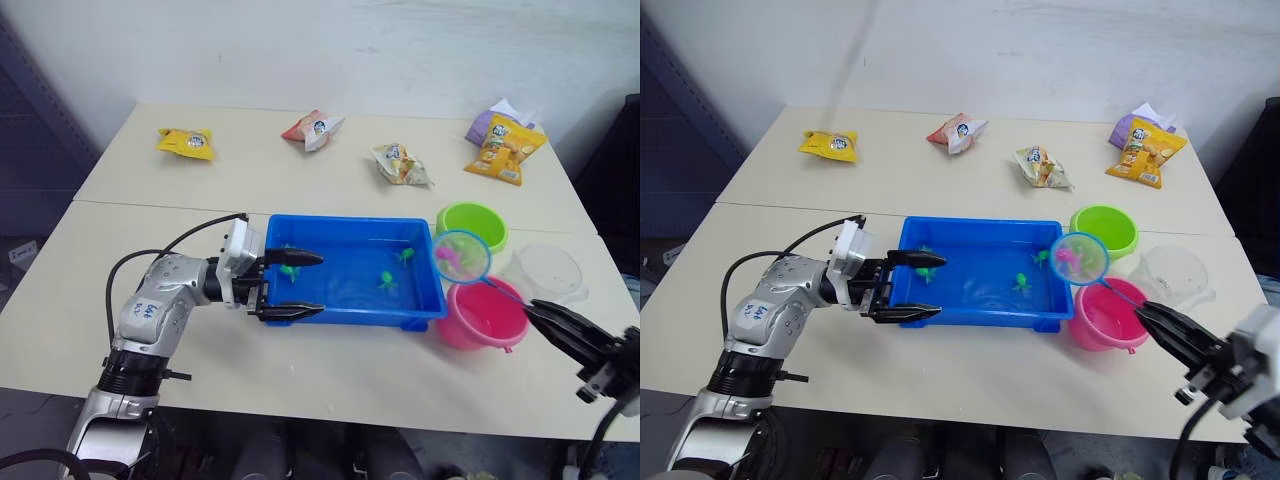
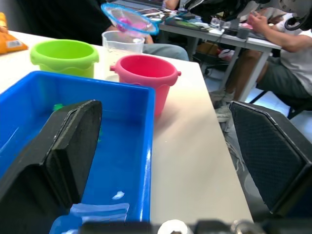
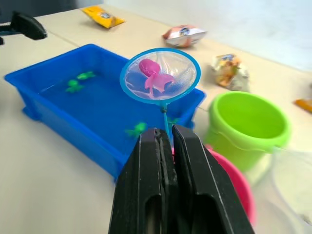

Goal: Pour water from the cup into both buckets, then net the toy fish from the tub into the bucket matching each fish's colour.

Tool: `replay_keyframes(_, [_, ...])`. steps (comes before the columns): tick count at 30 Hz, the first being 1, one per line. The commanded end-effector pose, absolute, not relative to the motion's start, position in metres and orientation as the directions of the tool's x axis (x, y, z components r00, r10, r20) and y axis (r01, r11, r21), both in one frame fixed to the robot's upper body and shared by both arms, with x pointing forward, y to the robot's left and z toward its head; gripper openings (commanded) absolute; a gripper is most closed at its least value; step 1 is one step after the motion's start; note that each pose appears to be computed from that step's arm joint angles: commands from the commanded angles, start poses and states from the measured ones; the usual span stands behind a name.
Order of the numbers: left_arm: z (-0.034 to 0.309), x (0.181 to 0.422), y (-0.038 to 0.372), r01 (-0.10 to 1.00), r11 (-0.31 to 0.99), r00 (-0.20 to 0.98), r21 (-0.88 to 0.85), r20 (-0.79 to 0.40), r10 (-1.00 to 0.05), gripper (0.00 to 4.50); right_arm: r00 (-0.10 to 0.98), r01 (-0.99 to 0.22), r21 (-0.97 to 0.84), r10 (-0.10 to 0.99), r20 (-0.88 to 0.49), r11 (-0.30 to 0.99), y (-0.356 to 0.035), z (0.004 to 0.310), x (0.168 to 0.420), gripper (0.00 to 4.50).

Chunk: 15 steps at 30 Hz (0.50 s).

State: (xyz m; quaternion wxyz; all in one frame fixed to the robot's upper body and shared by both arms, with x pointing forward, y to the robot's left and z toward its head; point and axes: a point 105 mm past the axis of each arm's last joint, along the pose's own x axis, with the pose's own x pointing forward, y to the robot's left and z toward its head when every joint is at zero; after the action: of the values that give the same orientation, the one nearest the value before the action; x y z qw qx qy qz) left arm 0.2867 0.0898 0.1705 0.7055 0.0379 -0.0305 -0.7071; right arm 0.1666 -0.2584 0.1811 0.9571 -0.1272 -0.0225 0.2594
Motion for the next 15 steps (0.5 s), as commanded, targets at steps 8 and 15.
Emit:
replay_keyframes(8, [0.174, 0.283, 0.084, 0.99, -0.069, -0.067, 0.12, -0.018, -0.998, 4.49, 0.94, -0.242, -0.75, 0.339, -0.025, 0.615, -0.301, 0.153, 0.15, 0.0])
replay_keyframes(15, [0.175, 0.285, 0.085, 0.991, -0.044, -0.044, 0.129, -0.007, -0.999, 4.49, 0.911, -0.156, -0.98, 0.401, -0.095, 0.12, -0.3, 0.141, 0.148, 0.0])
